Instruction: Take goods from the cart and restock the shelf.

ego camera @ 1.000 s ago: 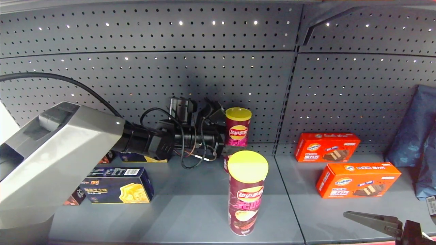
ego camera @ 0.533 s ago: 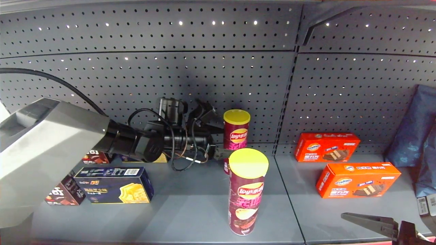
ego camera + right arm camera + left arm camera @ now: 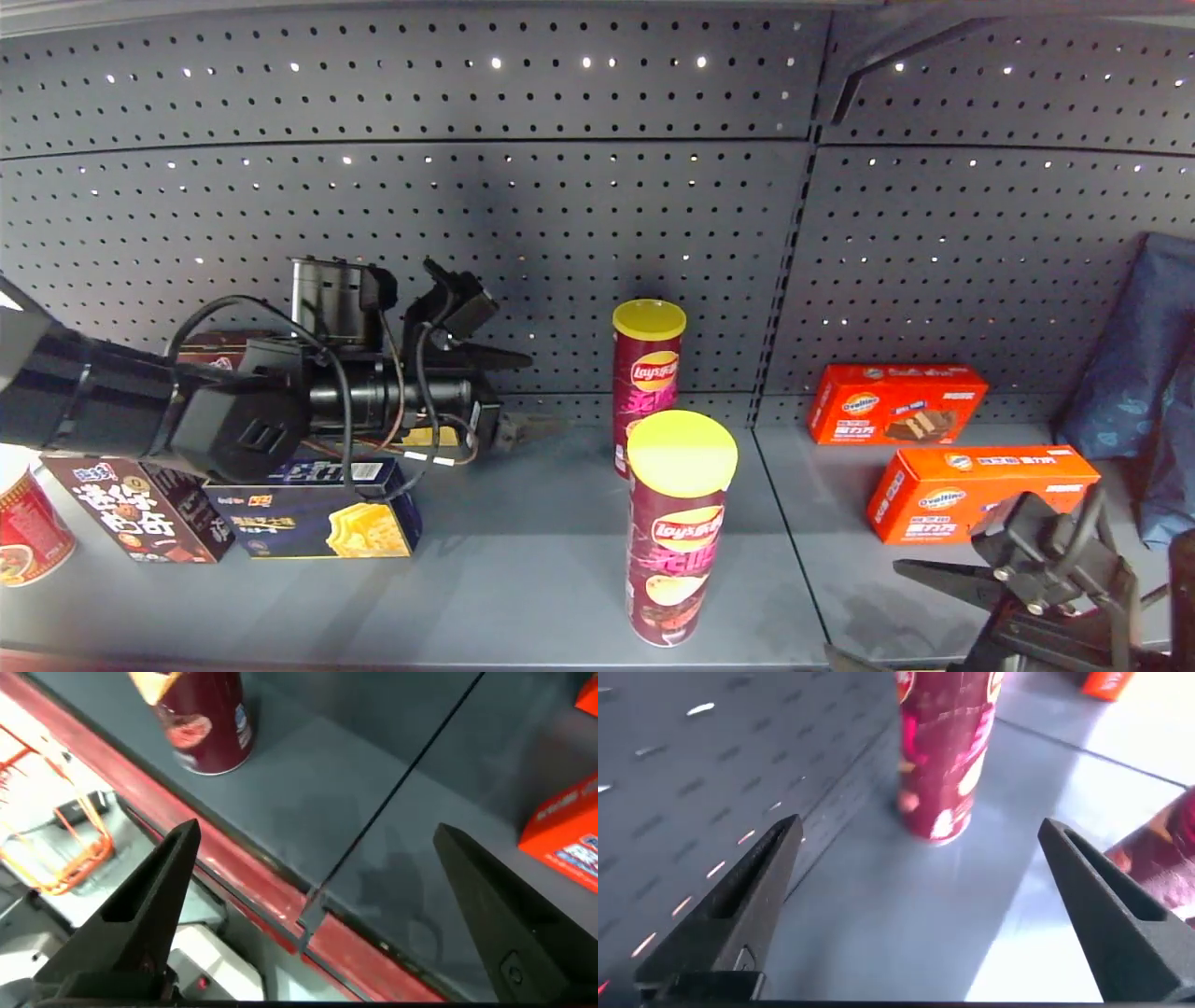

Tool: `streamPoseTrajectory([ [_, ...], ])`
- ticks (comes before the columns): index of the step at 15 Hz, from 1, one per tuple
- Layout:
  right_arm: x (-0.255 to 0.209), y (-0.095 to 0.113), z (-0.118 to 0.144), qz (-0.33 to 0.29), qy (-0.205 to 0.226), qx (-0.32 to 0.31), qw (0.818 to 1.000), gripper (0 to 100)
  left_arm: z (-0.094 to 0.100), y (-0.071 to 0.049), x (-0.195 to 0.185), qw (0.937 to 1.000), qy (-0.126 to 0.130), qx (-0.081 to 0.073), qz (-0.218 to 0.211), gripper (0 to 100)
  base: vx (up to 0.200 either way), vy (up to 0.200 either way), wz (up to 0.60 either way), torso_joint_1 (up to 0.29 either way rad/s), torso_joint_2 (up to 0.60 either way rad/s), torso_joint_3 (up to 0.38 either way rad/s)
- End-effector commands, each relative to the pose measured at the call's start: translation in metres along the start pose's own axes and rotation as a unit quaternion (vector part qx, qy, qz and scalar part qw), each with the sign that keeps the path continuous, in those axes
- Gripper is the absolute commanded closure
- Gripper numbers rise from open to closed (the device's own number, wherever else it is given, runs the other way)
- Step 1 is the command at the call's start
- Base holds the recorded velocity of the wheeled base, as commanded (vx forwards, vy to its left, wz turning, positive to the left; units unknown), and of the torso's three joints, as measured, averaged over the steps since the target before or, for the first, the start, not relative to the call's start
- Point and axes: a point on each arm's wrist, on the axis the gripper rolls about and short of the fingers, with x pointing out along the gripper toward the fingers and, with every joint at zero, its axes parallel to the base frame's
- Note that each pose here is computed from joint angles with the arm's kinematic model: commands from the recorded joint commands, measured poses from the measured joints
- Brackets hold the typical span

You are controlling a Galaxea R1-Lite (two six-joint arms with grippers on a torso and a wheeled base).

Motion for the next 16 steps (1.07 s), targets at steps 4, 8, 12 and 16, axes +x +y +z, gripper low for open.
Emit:
streamPoseTrajectory([
  [4,0.044,0.003,0.011,-0.047,0.071,-0.01,0.996,0,0.031,-0.026,-0.049,0.9961,-0.019,0.023,0.083,0,0.0,0.0,0.0,0.0,0.0,0.0],
  [8,0.069,0.004,0.021,-0.065,0.079,-0.01,0.995,0,0.041,-0.04,-0.064,0.9927,-0.02,0.032,0.115,0,0.0,0.0,0.0,0.0,0.0,0.0],
  [12,0.091,0.011,0.029,-0.057,0.079,-0.015,0.995,0,0.031,-0.043,-0.069,0.9925,-0.006,0.022,0.12,0,0.0,0.0,0.0,0.0,0.0,0.0],
  [16,0.101,0.018,0.032,-0.051,0.077,-0.02,0.996,0,0.031,-0.042,-0.069,0.9924,-0.008,0.023,0.12,0,0.0,0.0,0.0,0.0,0.0,0.0],
])
